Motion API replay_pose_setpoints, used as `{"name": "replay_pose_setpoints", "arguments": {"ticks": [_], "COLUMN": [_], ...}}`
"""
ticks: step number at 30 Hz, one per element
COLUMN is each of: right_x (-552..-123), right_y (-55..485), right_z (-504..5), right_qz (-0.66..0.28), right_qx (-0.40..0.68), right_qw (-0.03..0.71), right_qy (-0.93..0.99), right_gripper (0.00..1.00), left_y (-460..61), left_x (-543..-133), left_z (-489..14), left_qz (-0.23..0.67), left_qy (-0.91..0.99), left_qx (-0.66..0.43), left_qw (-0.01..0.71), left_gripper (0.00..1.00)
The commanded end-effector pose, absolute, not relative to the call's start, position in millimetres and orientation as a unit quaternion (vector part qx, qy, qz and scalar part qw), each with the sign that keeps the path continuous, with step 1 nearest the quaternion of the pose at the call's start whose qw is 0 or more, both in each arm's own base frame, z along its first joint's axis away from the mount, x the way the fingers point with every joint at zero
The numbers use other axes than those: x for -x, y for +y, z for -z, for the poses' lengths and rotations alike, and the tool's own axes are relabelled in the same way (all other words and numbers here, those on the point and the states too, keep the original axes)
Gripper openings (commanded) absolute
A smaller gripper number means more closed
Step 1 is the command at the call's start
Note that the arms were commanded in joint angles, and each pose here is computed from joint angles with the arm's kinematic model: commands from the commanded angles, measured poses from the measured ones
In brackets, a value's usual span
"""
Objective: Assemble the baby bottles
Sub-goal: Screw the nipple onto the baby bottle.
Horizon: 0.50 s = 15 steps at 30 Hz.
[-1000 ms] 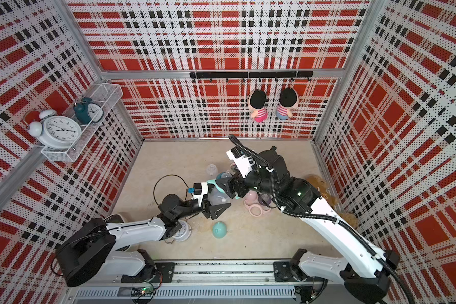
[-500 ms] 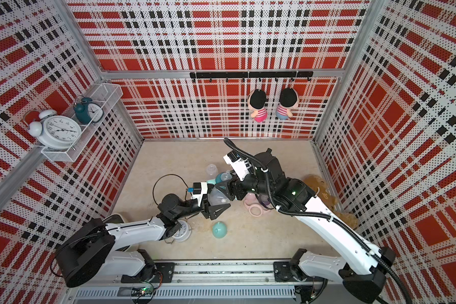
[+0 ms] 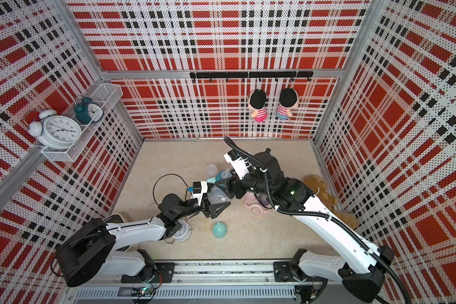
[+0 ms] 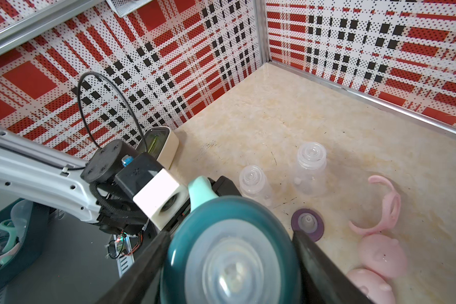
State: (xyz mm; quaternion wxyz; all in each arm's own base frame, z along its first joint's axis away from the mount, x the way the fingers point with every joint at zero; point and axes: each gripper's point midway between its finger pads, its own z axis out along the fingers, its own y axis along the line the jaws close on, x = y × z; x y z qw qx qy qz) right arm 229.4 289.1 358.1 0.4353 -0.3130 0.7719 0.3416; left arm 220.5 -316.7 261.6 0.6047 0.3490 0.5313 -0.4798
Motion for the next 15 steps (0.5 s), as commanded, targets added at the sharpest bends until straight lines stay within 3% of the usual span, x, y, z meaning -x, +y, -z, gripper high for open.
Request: {"name": "replay_pose_setpoints", "arguments": {"ticks": [1,4,15], "right_x": [-243.1,-249.6,-274.2], "right_y": [284.5,282.7,284.6], "right_z": [-354.8,-355.4,-336.1], "right_qz": [-0.336,-0.343,-0.282], "right_qx": [0.263,0.216,0.053], "right_qw": [0.44,0.438,0.439], "right_qy": [0.79,0.802,0.851], "right_gripper": [0.44,0.37,0.31], "left_y": [-308.0,-310.8,-328.7], "left_x": [-238.2,-246.4,-264.9], "left_z": [-274.3,-274.6,-268.7], "left_qz": [0.437,0.393,0.26], "left_qy": [0.535,0.549,0.592], "left_qx": [-0.302,-0.286,-0.237], "left_qw": [0.657,0.68,0.725], "left_gripper": [0.0,0.0,0.0]}}
